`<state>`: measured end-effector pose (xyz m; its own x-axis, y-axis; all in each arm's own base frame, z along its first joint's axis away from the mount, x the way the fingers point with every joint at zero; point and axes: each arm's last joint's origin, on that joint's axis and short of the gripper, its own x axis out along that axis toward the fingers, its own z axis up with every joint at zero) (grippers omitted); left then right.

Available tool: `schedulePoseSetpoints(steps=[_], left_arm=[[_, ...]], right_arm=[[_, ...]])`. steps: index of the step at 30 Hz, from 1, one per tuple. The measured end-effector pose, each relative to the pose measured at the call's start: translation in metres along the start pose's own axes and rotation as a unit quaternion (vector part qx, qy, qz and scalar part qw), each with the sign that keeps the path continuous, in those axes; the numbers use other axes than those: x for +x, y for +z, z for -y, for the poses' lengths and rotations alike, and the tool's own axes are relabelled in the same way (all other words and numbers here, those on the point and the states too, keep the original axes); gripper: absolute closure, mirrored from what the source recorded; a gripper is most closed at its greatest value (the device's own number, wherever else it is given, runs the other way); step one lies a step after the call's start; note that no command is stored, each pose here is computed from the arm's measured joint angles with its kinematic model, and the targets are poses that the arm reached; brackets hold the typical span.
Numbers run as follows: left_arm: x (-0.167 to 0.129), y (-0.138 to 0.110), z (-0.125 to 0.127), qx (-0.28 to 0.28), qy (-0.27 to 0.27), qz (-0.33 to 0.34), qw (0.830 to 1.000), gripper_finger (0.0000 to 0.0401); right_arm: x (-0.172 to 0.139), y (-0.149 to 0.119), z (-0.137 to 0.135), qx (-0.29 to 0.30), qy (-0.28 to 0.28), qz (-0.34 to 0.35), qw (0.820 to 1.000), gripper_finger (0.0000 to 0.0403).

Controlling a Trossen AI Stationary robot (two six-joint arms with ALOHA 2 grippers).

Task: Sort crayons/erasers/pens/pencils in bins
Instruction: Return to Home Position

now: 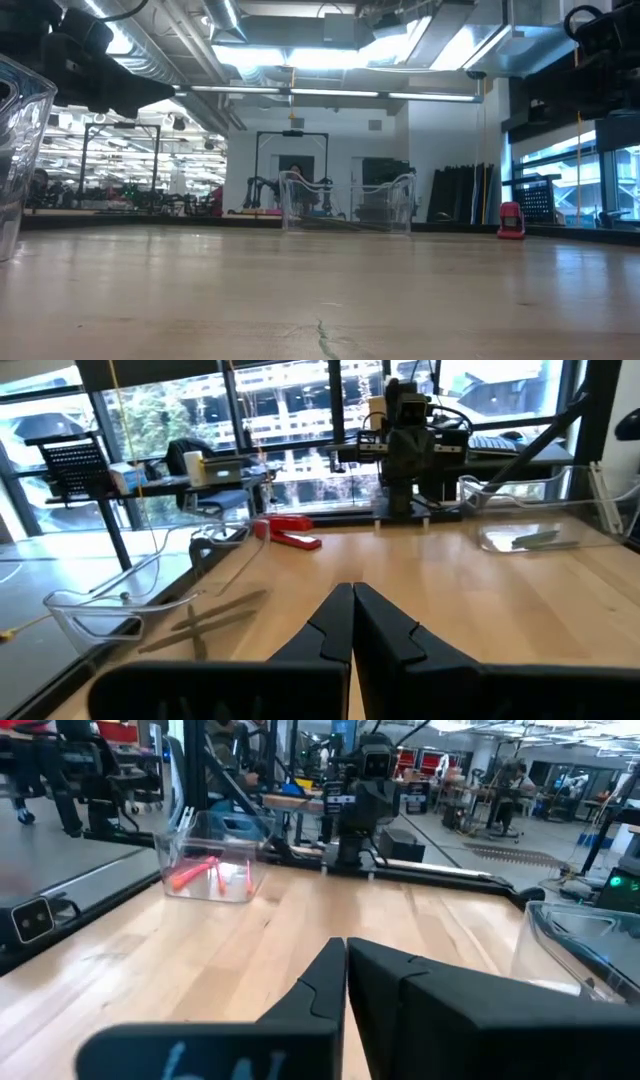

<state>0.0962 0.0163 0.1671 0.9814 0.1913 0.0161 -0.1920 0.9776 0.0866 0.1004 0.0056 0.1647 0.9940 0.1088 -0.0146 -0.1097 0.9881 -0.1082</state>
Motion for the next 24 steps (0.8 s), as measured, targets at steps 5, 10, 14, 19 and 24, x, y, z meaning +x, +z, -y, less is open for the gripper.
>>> schedulePoseSetpoints(steps=[5, 10, 14, 19, 24], left_arm=[[0.000, 0.000, 0.000, -0.001, 0.002, 0.000, 1.000, 0.0401], [0.000, 0.000, 0.000, -0.002, 0.002, 0.000, 1.000, 0.0401], [0.000, 0.000, 0.000, -0.002, 0.002, 0.000, 1.000, 0.0401], [0.000, 0.000, 0.000, -0.002, 0.002, 0.000, 1.000, 0.0401], [0.000, 0.000, 0.000, -0.002, 0.003, 0.000, 1.000, 0.0401]], right_arm=[[0.000, 0.000, 0.000, -0.001, -0.001, 0.001, 1.000, 0.0381], [0.000, 0.001, -0.001, 0.000, 0.021, 0.007, 1.000, 0.0381], [-0.002, 0.008, -0.007, 0.028, 0.126, 0.046, 0.991, 0.0387], [-0.006, 0.014, -0.013, 0.078, 0.262, 0.068, 0.960, 0.0392], [-0.007, 0.012, -0.016, 0.077, 0.308, 0.057, 0.947, 0.0385]])
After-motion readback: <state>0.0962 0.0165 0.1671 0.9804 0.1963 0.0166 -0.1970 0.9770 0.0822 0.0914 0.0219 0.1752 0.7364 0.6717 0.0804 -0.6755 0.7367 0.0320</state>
